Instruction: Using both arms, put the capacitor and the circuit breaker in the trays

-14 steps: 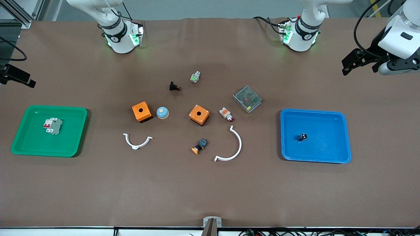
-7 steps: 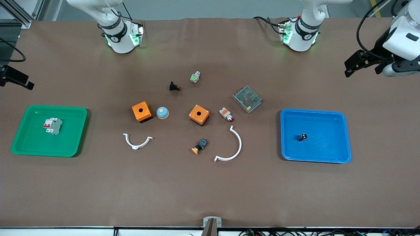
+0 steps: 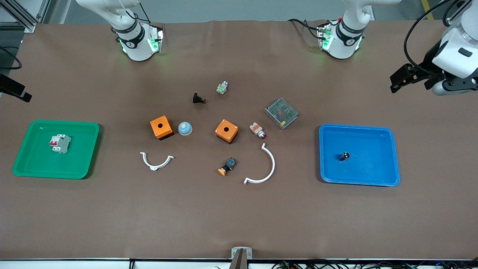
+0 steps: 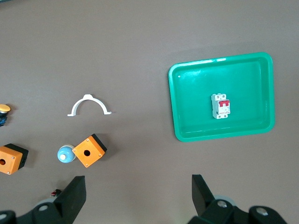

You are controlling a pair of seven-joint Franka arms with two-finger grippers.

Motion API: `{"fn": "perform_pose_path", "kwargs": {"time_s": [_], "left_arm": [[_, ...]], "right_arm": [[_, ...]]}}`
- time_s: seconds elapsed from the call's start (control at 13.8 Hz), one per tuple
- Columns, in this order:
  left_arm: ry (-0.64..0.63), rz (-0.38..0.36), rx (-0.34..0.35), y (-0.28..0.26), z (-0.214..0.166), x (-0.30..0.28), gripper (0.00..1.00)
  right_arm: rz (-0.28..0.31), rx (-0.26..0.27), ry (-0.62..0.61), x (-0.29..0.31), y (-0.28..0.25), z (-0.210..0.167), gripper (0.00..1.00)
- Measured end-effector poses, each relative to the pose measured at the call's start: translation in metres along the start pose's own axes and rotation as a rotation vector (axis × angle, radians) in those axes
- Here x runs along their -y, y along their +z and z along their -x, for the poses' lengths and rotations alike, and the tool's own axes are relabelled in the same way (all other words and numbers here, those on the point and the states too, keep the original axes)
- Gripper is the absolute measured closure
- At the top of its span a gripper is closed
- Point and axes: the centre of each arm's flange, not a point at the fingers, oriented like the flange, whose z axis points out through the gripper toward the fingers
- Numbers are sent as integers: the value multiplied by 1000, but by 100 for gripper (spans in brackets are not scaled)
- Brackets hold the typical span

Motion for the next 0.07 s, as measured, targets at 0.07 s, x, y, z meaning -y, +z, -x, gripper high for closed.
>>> {"fn": "perform_pose_path", "kwargs": {"time_s": [0.07], "left_arm": [[0, 0, -1, 0, 0, 0, 0]], "right_arm": [[0, 0, 0, 0, 0, 0, 0]]}}
